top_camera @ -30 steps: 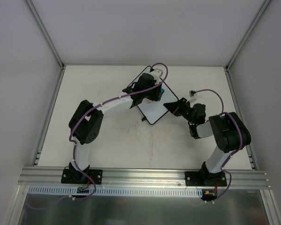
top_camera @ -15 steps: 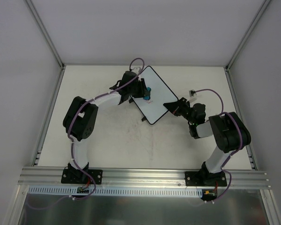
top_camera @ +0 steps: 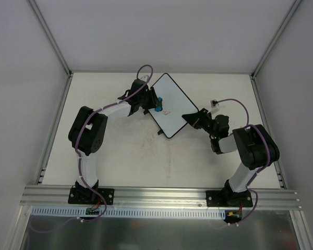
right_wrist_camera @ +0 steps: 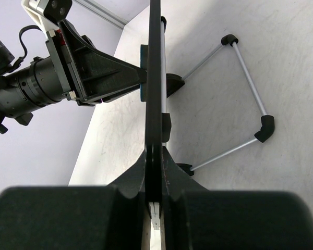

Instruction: Erase the whiteboard

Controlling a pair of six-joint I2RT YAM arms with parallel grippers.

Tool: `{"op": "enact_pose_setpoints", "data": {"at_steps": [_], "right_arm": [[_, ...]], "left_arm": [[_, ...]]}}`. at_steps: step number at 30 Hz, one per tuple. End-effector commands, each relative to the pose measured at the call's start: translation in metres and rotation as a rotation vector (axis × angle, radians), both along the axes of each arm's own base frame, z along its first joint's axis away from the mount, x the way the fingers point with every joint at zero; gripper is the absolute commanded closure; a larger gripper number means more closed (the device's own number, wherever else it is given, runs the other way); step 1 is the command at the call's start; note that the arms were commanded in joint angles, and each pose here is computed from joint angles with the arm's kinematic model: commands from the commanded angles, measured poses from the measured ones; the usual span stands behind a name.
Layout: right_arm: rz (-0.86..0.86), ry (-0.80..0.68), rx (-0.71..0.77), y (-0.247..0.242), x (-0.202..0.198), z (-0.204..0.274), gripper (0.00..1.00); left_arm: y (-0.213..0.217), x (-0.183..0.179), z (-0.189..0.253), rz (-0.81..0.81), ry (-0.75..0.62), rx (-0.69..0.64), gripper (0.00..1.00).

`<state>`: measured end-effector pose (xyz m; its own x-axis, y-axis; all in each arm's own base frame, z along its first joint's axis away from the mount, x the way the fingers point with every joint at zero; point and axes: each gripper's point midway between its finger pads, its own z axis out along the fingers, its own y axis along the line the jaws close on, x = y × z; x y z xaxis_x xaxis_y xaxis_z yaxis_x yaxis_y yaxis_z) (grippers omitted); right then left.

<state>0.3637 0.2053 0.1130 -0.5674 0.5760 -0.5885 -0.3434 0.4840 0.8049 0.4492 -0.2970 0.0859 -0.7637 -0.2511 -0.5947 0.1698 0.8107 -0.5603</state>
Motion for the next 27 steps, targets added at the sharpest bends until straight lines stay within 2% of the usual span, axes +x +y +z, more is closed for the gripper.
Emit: {"op": "enact_pose_setpoints", "data": {"at_steps": [1, 8, 15, 21, 27], "right_arm": [[0.062, -0.15, 0.064, 0.013, 0.0, 0.042, 1.0], [0.064, -0.147, 0.066, 0.013, 0.0, 0.042, 1.0], [0.064, -0.147, 0.067, 0.013, 0.0, 0.042, 1.0], [0.064, -0.147, 0.067, 0.013, 0.0, 0.042, 1.0], [0.067, -0.147, 0.067, 0.014, 0.0, 0.042, 1.0]], "left_arm": [[-0.009, -0.037, -0.059, -0.078, 0.152, 0.085, 1.0], [-0.04, -0.058, -0.04, -0.179, 0.021, 0.15, 1.0], [-0.059, -0.085, -0.039, -0.259, -0.019, 0.086, 1.0], [-0.068, -0.1, -0.043, -0.301, 0.004, 0.063, 1.0], [-0.084, -0.114, -0.04, -0.365, -0.034, 0.077, 1.0]]}}
